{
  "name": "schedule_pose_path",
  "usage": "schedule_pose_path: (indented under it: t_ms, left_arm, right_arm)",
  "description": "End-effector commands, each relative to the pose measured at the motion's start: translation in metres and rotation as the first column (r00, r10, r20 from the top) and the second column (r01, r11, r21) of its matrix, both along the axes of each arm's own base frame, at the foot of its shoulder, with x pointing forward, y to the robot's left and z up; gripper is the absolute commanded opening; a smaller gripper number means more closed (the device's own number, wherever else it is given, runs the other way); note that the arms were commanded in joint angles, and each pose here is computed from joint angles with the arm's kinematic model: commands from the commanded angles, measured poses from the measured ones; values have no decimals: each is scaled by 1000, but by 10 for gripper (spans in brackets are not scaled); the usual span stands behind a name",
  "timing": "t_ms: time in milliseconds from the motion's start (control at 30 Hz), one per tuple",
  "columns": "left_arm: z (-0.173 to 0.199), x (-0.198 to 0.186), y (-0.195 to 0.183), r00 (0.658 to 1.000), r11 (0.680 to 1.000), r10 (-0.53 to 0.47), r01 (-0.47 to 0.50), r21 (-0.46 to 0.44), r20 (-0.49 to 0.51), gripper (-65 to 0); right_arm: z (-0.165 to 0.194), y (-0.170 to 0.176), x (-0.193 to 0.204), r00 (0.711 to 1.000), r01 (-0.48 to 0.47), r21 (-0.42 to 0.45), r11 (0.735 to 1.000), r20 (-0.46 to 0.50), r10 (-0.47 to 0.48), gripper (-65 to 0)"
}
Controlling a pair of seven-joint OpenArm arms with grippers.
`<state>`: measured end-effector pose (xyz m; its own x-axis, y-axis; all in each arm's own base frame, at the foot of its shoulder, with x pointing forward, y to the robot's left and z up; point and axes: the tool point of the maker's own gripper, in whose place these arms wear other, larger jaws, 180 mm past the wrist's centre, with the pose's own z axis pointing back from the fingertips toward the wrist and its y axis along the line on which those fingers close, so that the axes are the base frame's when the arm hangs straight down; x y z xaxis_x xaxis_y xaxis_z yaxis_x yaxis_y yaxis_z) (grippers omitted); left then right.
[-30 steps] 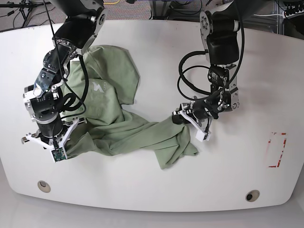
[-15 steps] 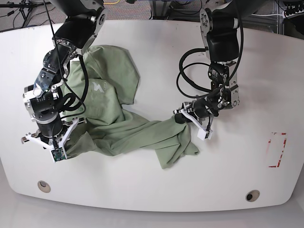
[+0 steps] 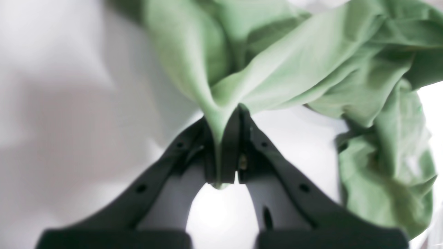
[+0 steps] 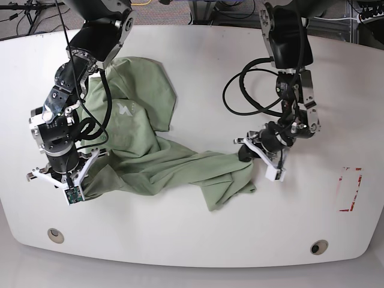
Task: Fold the T-shirt properly
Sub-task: 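Release and regrasp the polo's edge with the left gripper, then lift the polo high with both grippers, stretching it between them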
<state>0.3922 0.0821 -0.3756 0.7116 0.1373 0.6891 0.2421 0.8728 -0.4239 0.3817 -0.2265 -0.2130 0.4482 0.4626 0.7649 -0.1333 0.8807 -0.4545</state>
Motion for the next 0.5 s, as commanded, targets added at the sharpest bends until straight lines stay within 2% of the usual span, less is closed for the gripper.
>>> schedule_pose_path:
  t_ms: [0,167,200,467]
  left_arm:
    - [48,13,23,990,998,8,-16,58,143,-647]
    - [79,4,53,973,987,13,-49,152,232,-647]
    - [91,1,68,964,981,31,-81,177,265,-647]
    - [145,-9,110,917,948,84,-194,252,390,-647]
  right_arm:
    - [17,0,5,998,-5,-1,1000,60,5,-650]
    - [18,-1,5,998,-4,-5,1000,60,4,-650]
    - [17,-1,5,998,-4,-4,1000,58,4,-650]
    - [17,0,7,998,-8,-4,1000,57,8,-650]
